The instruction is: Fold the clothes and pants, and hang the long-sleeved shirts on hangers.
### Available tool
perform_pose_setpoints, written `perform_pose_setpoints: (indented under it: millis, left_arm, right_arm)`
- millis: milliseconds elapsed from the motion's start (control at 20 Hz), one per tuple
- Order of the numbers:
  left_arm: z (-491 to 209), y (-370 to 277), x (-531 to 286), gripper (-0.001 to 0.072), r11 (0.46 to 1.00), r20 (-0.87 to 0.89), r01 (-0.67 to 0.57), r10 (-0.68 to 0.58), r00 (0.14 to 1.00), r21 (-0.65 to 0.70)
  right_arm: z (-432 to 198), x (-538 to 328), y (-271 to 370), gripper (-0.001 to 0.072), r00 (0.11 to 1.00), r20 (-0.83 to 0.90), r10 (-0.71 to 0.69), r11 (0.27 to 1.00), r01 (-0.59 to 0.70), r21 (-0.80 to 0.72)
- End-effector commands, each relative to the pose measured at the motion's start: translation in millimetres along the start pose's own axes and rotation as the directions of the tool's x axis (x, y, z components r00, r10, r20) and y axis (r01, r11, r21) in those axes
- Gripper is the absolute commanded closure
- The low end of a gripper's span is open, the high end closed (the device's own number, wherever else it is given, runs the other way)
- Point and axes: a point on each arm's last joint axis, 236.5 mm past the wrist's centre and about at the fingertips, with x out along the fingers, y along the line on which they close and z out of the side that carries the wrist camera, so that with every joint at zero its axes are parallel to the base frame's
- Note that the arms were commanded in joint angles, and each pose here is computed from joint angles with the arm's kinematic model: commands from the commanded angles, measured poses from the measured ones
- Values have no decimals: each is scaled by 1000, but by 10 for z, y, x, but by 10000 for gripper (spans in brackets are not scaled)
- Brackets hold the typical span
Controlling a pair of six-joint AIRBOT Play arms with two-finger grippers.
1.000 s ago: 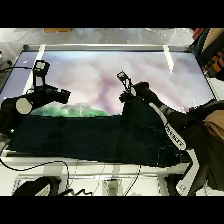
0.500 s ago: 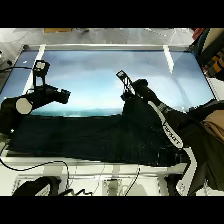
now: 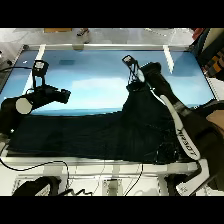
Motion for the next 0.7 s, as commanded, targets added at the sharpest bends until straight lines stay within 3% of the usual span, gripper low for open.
perform_pose_setpoints:
  millis: [0,300,450,650]
  left_arm:
    - [4,-67,-2,99,996,1,28,-28,1000,-80]
    - [-114,-196,-9,99,990,-48,76,-83,995,-120]
    - [-212,-458,-6,99,965,-84,166,-186,979,-205]
    - [-515,-1033,187,99,948,-194,270,-301,934,-170]
  right_arm:
    - [-419,-532,-46,687,995,-101,16,997,-9,70]
    - [-1584,-974,367,686,982,-143,126,949,-77,307]
    - [-2050,-1226,747,685,984,-28,175,860,-139,490]
    - [-2693,-1600,1291,686,951,23,308,736,-254,627]
